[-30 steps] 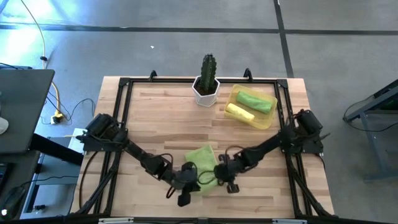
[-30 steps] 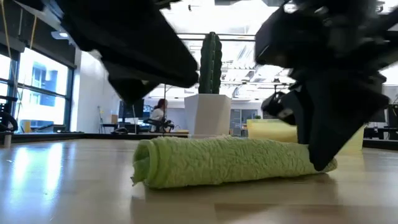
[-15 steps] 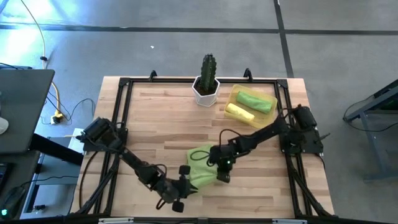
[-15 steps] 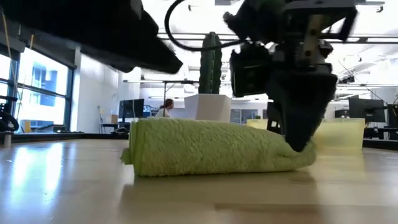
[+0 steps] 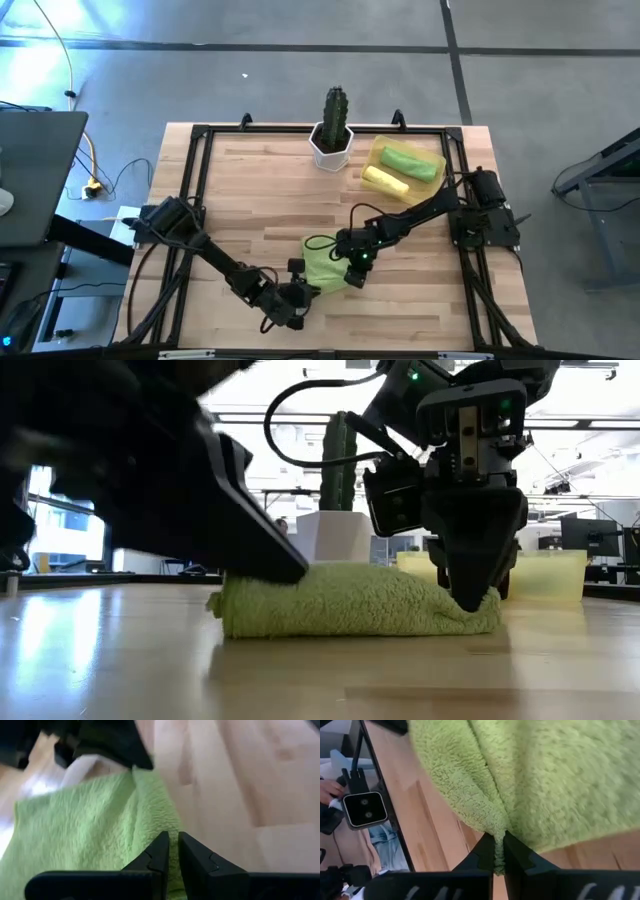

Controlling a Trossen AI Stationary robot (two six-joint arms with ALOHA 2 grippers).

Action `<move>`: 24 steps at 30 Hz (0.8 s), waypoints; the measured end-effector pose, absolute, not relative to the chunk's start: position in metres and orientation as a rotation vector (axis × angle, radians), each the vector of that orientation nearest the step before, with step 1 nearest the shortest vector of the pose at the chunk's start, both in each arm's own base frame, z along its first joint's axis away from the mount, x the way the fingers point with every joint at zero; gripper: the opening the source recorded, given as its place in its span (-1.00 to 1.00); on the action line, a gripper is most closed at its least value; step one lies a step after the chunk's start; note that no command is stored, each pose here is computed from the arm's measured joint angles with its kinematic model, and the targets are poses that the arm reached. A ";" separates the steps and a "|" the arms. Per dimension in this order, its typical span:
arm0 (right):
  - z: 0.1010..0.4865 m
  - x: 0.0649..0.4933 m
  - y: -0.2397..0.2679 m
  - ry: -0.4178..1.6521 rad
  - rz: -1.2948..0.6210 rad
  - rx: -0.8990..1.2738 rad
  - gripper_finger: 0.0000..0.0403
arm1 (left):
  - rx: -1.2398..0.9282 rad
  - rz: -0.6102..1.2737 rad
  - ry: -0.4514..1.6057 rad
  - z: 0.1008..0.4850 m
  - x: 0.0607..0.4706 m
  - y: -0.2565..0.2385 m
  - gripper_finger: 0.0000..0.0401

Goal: Roll microfiber towels into tight, uniform cylinder then place into a basket
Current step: Roll the light green towel

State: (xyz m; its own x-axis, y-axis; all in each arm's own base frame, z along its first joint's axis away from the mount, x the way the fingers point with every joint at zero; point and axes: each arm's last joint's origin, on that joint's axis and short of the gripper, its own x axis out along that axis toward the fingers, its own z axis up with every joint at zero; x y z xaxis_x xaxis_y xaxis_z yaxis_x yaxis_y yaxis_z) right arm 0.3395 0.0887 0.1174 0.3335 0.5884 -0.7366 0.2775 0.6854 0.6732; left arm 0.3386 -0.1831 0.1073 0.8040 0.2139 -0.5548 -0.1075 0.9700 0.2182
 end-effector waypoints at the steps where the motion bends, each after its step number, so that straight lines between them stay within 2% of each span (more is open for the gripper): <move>1: 0.116 0.340 0.089 1.254 0.241 0.840 -1.00 | 0.168 0.182 0.625 0.105 0.339 -0.180 -0.84; 7: 0.113 0.340 0.090 1.246 0.283 0.782 -0.92 | 0.059 0.232 0.715 0.094 0.340 -0.168 -0.84; 12: 0.122 0.339 0.089 1.209 0.330 0.712 -0.64 | -0.073 0.228 0.748 0.093 0.342 -0.163 -0.84; 17: 0.146 0.335 0.089 1.131 0.415 0.612 -0.42 | -0.276 0.196 0.780 0.093 0.346 -0.160 -0.84; 20: 0.165 0.329 0.097 1.027 0.500 0.421 -0.38 | -0.433 0.165 0.825 0.092 0.348 -0.157 -0.84; 24: 0.179 0.318 0.126 0.869 0.525 -0.013 -0.38 | -0.584 0.147 0.870 0.092 0.351 -0.153 -0.84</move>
State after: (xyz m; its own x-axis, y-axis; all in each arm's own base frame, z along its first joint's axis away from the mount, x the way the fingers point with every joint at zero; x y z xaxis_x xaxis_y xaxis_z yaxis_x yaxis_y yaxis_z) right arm 0.3176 0.1255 0.1795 0.5274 0.4341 -0.7304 -0.4448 0.8735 0.1980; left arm 0.3509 -0.1528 0.0924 0.6461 -0.1104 -0.7552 -0.3517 0.8351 -0.4230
